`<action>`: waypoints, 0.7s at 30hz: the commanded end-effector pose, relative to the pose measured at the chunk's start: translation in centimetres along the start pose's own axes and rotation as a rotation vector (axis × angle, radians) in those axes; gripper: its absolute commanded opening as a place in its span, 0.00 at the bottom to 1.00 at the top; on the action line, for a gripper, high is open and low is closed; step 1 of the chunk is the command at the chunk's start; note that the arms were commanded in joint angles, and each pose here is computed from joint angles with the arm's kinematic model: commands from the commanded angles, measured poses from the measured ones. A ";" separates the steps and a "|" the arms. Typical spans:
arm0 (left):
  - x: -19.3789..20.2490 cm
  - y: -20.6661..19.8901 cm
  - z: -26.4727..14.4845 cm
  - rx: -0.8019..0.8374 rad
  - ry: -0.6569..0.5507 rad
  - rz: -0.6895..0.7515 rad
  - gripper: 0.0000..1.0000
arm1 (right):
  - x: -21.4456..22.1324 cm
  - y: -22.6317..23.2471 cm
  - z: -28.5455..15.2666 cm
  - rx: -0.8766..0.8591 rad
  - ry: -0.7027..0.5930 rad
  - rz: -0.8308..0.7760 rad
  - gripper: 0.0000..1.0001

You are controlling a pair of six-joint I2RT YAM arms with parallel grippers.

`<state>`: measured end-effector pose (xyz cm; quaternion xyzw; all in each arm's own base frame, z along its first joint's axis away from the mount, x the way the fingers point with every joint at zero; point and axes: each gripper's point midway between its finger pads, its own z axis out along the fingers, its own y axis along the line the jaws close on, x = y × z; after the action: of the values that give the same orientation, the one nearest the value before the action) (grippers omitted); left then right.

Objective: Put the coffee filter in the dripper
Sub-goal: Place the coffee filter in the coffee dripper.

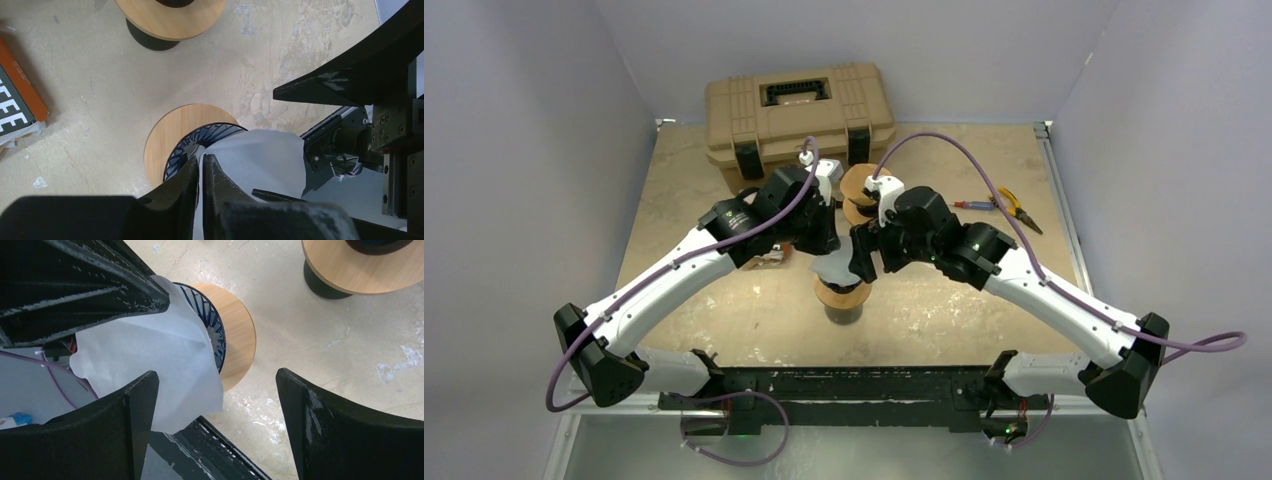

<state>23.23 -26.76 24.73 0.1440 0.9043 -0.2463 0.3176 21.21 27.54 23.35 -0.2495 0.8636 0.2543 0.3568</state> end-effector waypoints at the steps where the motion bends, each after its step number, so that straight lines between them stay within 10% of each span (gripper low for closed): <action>1: -0.6 0.1 -0.3 0.008 -0.030 0.018 0.11 | -3.4 1.2 -0.6 -0.045 -0.097 0.019 0.91; 21: -0.2 2.3 0.0 -0.096 -0.027 0.042 0.50 | -2.3 0.3 2.4 -0.052 -0.038 0.041 0.91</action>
<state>24.15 -25.65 24.41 0.1410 0.9066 -0.2108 0.3372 23.09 28.74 22.56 -0.2336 0.8664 0.2671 0.3514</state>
